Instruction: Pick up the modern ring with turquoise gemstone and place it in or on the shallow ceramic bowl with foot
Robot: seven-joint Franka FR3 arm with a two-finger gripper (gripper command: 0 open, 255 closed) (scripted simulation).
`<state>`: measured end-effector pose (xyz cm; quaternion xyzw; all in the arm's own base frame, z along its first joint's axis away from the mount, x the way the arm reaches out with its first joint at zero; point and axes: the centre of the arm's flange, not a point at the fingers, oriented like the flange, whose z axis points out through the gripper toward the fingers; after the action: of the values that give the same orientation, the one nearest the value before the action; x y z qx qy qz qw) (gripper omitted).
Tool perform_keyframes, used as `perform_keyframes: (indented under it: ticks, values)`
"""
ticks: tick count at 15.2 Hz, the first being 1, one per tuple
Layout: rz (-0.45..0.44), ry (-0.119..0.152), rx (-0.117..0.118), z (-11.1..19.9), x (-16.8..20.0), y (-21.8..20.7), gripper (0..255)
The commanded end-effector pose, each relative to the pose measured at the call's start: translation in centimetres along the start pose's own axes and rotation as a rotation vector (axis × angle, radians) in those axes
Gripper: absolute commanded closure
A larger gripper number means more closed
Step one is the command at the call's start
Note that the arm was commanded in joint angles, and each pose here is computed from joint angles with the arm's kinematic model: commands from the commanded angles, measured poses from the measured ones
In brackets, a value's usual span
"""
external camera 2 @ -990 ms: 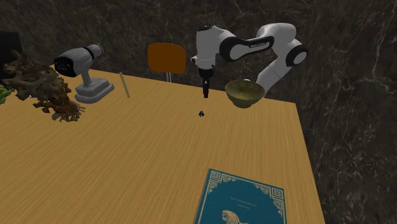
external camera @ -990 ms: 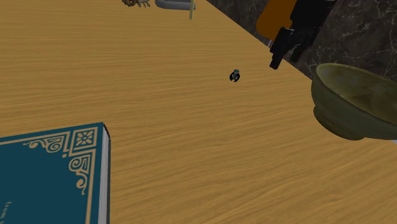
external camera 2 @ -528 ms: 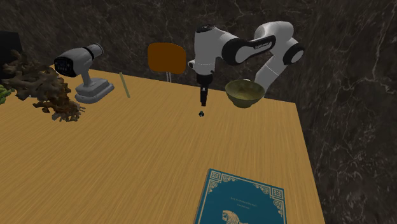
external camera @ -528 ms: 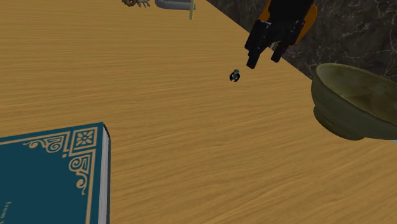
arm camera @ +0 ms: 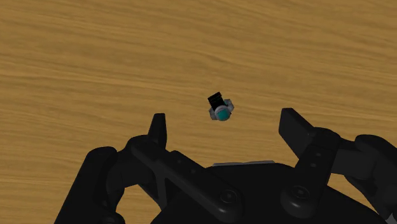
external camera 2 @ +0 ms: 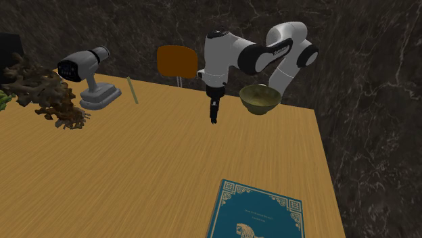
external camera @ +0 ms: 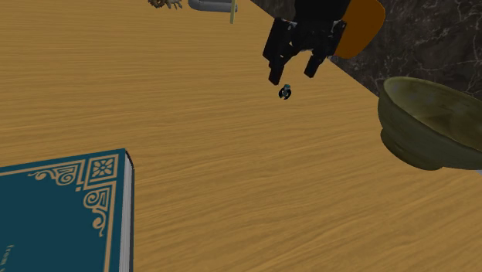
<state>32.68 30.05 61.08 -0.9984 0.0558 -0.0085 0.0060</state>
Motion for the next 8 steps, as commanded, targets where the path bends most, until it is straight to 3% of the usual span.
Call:
perform_keyframes:
  ticks: [1, 5, 8]
  values:
    - [0.001, 0.001, 0.001, 0.9, 0.1, -0.2, 0]
    - [0.001, 0.001, 0.001, 3.3, 0.1, -0.2, 0]
    - [0.001, 0.001, 0.001, 3.3, 0.1, -0.2, 0]
